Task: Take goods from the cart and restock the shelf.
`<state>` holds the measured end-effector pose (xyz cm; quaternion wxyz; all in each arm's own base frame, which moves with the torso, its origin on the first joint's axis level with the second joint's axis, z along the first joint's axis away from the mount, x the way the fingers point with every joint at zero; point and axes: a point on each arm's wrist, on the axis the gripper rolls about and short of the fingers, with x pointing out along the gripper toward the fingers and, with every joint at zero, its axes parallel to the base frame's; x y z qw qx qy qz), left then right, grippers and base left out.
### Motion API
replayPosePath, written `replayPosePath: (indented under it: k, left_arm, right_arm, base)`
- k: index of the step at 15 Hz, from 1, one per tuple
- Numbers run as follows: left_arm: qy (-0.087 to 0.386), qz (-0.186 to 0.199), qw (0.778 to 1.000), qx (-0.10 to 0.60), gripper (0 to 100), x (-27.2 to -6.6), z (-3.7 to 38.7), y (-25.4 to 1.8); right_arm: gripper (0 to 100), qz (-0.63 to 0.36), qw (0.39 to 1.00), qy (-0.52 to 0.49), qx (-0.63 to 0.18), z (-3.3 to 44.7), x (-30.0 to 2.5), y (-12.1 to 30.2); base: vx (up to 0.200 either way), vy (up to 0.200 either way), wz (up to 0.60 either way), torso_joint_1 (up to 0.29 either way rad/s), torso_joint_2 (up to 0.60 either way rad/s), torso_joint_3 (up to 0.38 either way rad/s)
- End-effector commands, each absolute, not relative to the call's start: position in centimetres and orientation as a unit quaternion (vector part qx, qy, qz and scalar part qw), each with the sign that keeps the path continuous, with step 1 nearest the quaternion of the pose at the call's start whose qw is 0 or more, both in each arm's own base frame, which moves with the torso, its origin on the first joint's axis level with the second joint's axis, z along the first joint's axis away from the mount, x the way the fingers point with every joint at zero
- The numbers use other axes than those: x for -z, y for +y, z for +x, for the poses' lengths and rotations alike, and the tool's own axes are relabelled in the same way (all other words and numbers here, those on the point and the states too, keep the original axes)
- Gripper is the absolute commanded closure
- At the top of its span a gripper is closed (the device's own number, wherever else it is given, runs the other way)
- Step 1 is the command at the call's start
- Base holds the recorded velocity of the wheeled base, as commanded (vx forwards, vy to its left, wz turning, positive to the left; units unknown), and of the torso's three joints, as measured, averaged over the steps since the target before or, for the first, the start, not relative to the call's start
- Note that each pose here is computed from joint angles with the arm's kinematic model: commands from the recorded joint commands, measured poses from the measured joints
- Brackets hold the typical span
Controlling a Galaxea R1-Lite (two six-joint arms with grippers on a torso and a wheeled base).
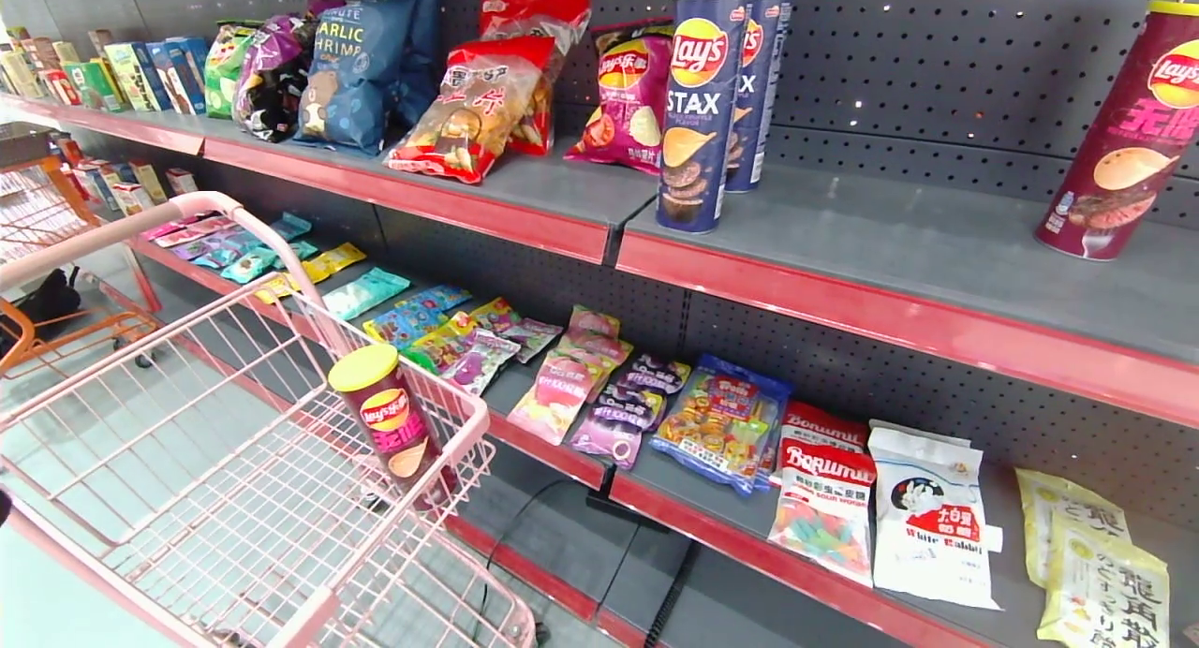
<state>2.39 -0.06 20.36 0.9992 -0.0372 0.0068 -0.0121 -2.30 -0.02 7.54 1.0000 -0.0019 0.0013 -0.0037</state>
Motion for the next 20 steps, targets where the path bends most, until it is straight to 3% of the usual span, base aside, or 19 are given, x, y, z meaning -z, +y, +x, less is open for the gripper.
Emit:
replayPosePath:
  k: [1,2,5,8,10,20]
  left_arm:
    - [0.129,-0.019,0.991,0.013,0,-22.2,12.3,-0.6]
    - [0.139,-0.021,0.990,0.013,0,-21.8,13.6,-0.6]
    - [0.158,-0.027,0.986,0.049,0,-18.1,20.3,-1.1]
    - [0.196,-0.031,0.977,0.072,0,-14.5,21.3,-1.2]
    - [0.225,-0.039,0.970,0.086,0,-13.2,22.0,-0.9]
    - [0.234,-0.024,0.966,0.102,0,-8.9,26.3,-1.1]
  right_arm:
    - [0,-0.002,1.000,0.002,0.003,-2.3,-7.5,0.0]
    - [0,-0.002,1.000,0.002,0.003,-2.3,-7.5,0.0]
    - [0,-0.002,1.000,0.002,0.003,-2.3,-7.5,0.0]
    - [0,-0.002,1.000,0.002,0.003,-2.3,-7.5,0.0]
    - [0,-0.002,1.000,0.002,0.003,-2.3,-7.5,0.0]
    - [0,-0.003,1.000,0.002,0.003,-2.3,-7.5,0.0]
  base:
    - [0.000,0.000,0.00,0.000,0.00,0.000]
    - [0.000,0.000,0.00,0.000,0.00,0.000]
    - [0.000,0.000,0.00,0.000,0.00,0.000]
    - [0.000,0.000,0.00,0.000,0.00,0.000]
    - [0.000,0.000,0.00,0.000,0.00,0.000]
    - [0.000,0.000,0.00,0.000,0.00,0.000]
